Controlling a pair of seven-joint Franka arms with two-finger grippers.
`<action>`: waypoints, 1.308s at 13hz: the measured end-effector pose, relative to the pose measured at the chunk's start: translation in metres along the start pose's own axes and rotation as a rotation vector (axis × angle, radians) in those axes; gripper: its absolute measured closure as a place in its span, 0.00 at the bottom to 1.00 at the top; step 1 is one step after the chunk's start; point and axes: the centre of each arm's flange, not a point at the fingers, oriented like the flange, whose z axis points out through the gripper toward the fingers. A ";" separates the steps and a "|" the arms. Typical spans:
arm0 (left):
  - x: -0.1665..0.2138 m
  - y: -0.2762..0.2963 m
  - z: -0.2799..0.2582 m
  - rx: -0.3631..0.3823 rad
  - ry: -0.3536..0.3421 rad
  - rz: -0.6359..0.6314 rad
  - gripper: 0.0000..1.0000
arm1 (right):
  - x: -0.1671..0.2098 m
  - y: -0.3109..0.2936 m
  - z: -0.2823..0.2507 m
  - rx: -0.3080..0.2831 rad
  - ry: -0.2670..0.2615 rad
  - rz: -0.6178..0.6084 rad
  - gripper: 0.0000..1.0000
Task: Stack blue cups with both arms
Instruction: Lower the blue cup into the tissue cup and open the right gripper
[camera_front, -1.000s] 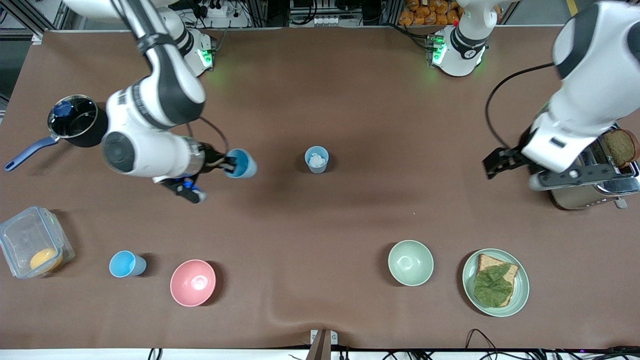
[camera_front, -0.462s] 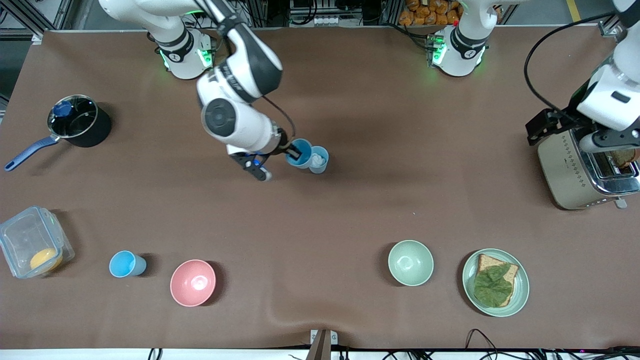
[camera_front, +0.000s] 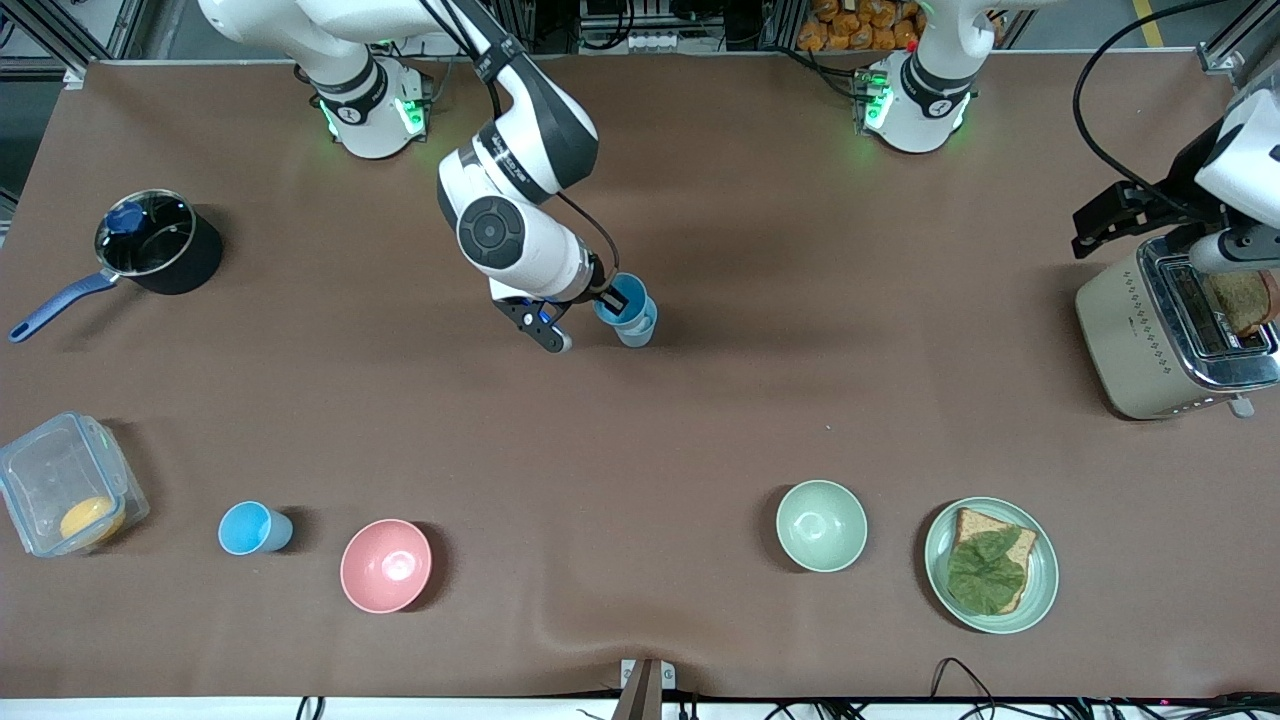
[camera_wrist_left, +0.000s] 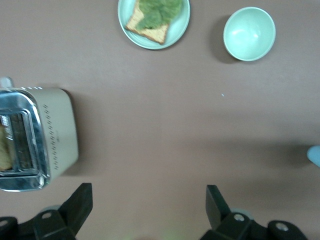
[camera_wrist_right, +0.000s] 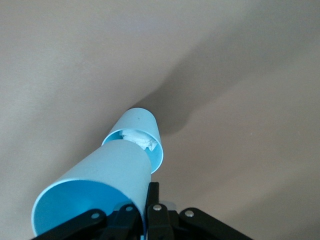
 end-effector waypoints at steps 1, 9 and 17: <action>-0.002 -0.001 -0.001 -0.010 -0.009 -0.003 0.00 | -0.001 -0.001 0.005 -0.004 0.001 0.003 0.96; -0.013 0.013 -0.008 -0.032 -0.019 0.022 0.00 | -0.007 -0.003 0.035 -0.025 0.009 0.017 0.96; -0.019 0.014 -0.014 -0.032 -0.011 0.027 0.00 | 0.003 -0.007 0.036 -0.014 0.022 0.040 0.56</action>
